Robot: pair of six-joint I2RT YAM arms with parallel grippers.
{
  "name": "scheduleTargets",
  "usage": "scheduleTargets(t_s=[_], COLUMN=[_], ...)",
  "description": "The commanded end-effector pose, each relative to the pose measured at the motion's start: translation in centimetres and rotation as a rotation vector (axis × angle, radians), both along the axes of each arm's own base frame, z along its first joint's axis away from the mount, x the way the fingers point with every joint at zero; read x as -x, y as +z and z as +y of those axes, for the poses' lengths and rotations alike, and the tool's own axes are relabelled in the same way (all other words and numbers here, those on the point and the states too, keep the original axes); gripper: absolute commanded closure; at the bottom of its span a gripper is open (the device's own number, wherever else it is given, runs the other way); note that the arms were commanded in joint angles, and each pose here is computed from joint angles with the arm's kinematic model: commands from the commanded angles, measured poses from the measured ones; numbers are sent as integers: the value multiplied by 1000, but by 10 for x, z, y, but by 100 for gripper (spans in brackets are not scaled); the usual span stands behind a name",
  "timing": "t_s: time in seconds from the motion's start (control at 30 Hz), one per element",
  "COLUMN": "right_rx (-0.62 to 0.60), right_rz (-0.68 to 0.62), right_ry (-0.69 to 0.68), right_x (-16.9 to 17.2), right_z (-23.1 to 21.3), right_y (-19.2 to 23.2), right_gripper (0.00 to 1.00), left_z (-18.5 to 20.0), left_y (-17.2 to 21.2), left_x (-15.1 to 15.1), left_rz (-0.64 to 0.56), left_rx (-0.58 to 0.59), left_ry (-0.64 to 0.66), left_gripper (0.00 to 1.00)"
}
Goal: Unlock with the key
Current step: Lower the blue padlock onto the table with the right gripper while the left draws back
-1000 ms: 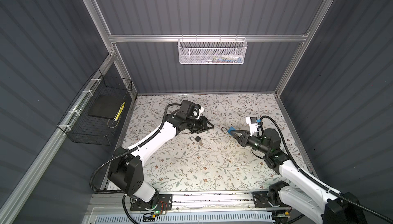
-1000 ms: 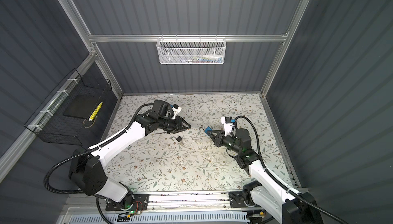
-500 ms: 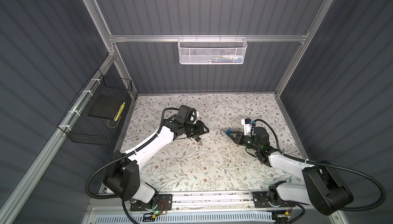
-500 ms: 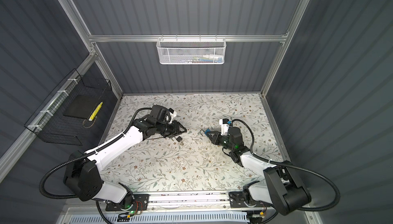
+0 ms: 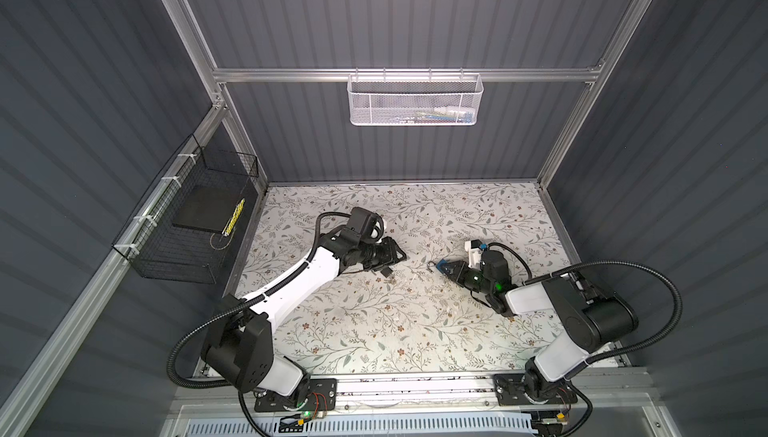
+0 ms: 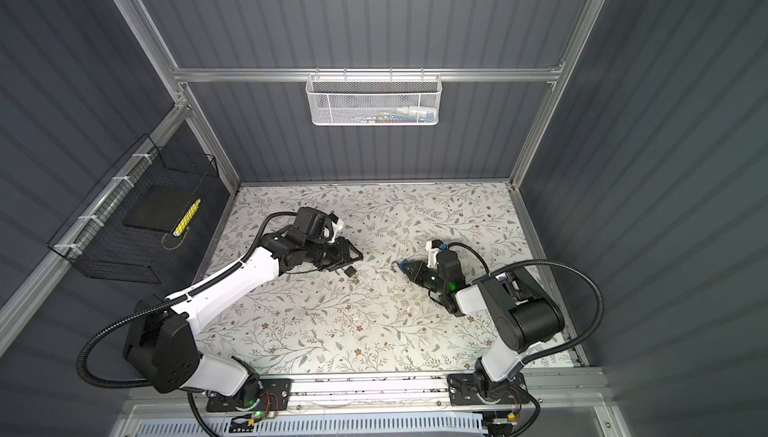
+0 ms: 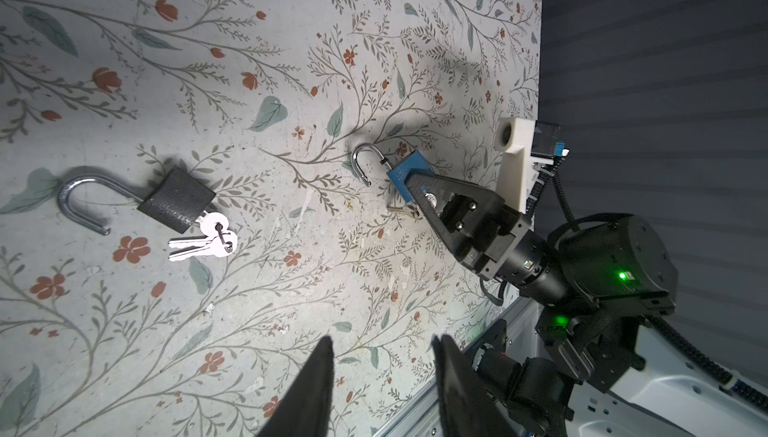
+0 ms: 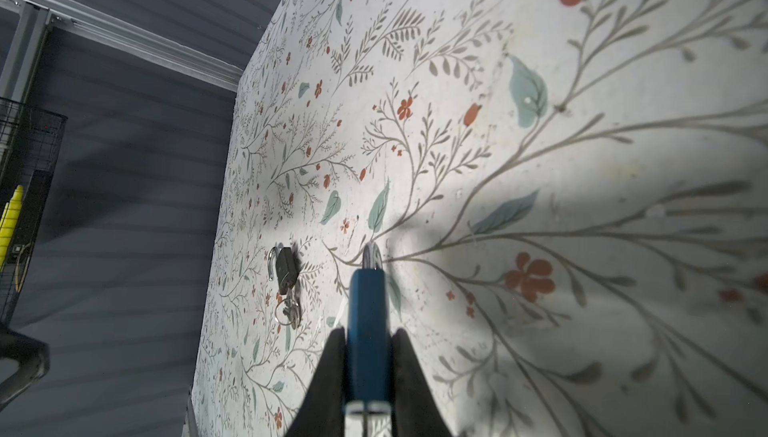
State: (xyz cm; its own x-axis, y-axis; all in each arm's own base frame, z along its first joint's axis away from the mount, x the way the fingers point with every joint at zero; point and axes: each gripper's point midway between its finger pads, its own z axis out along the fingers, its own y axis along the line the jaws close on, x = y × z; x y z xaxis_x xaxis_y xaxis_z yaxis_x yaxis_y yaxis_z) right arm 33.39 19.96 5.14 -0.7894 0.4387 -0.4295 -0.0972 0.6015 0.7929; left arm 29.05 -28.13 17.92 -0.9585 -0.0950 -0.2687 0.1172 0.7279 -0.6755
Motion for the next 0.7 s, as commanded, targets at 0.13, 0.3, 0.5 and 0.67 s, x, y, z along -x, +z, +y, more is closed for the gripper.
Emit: scheduleTargets(t_s=[0.13,0.3,0.5,0.67], right_rx=[-63,-34,56,229], right_rz=[-58,-41,14,115], right_ry=[-21,-40,-52,-80], right_x=[-21,-20,-15,-7], right_z=[7,2,-9,-29], right_y=[11,3,-6,-19], right_gripper=[85,71,63,59], left_z=[5,3,3,7], left_y=[-4,-4,-4,-5], left_x=[3,2,0,-1], left_rz=[12,16,16,7], left_rx=[-8,-7,-10,-25], left_ry=[4,2,5,20], left_gripper=[57,57,57,57])
